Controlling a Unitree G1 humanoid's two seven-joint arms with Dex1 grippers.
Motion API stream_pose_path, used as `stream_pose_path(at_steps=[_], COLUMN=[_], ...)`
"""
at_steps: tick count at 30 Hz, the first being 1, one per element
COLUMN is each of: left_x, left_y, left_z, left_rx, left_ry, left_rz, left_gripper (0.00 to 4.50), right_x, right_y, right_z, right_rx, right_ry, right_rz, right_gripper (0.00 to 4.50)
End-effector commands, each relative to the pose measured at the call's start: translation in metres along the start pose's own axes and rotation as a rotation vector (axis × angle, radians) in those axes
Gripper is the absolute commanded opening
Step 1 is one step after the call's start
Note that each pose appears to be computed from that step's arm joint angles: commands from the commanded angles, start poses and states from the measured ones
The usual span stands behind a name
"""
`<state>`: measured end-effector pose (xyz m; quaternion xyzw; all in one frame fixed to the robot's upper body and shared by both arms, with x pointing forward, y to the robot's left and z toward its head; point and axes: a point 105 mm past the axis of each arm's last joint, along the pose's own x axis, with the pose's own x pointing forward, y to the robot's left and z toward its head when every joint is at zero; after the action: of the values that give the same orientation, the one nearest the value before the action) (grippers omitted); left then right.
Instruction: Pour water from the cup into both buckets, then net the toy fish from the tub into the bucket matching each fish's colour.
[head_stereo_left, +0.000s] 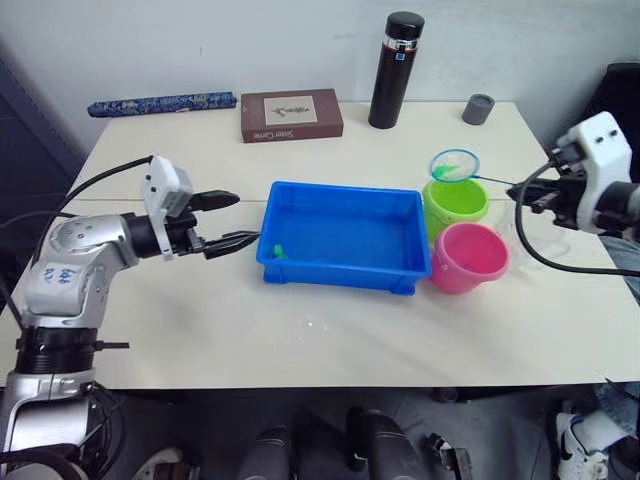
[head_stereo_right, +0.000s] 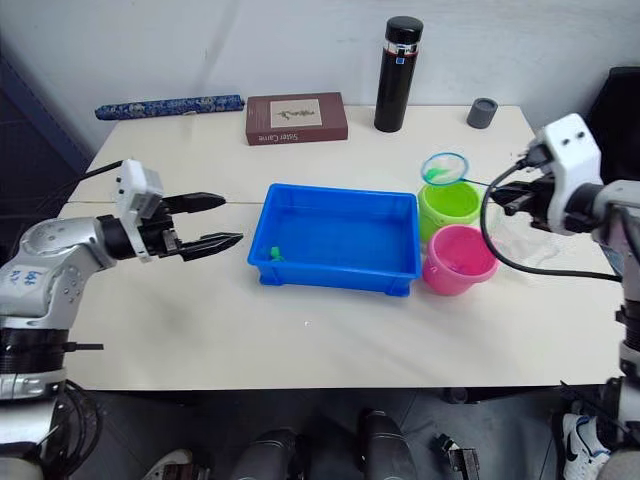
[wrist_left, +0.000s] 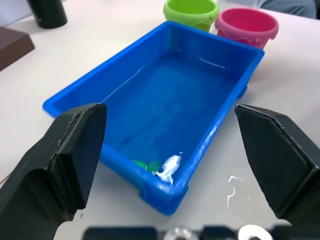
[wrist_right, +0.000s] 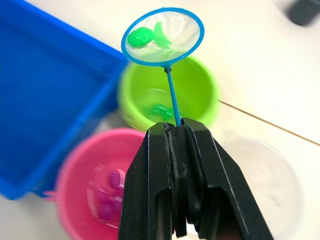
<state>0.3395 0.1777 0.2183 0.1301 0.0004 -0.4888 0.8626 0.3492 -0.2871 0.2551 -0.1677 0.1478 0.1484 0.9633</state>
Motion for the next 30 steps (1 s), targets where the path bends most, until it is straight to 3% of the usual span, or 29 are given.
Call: stream_pose_path(at_steps=[1,10,16,21,30], left_x=[0.001,0.011,0.011,0.013,0.015], left_y=[0.003,0.007,0.007,0.006,0.005], left_z=[0.009,0.011,0.010,0.010,0.009], left_rx=[0.041,0.054,0.056,0.054,0.054], left_ry=[-0.019,-0.030,-0.030,-0.031,-0.036], left_rz=[-0.009,-0.049,-0.057,-0.063,-0.072], left_gripper=[4.43,4.43,4.43,4.43,4.43], right_x=[-0.009,0.011,0.009,0.007,0.003], right_y=[-0.013,0.008,0.014,0.018,0.014], right_z=[0.012,-0.002,-0.002,0.000,0.003], right_rx=[-0.135,-0.818,-1.223,-1.453,-1.656], right_ry=[-0.039,0.038,0.040,0.015,0.015], right_rz=[-0.100,-0.195,-0.268,-0.312,-0.384], right_gripper=[0.00,0.00,0.00,0.00,0.00])
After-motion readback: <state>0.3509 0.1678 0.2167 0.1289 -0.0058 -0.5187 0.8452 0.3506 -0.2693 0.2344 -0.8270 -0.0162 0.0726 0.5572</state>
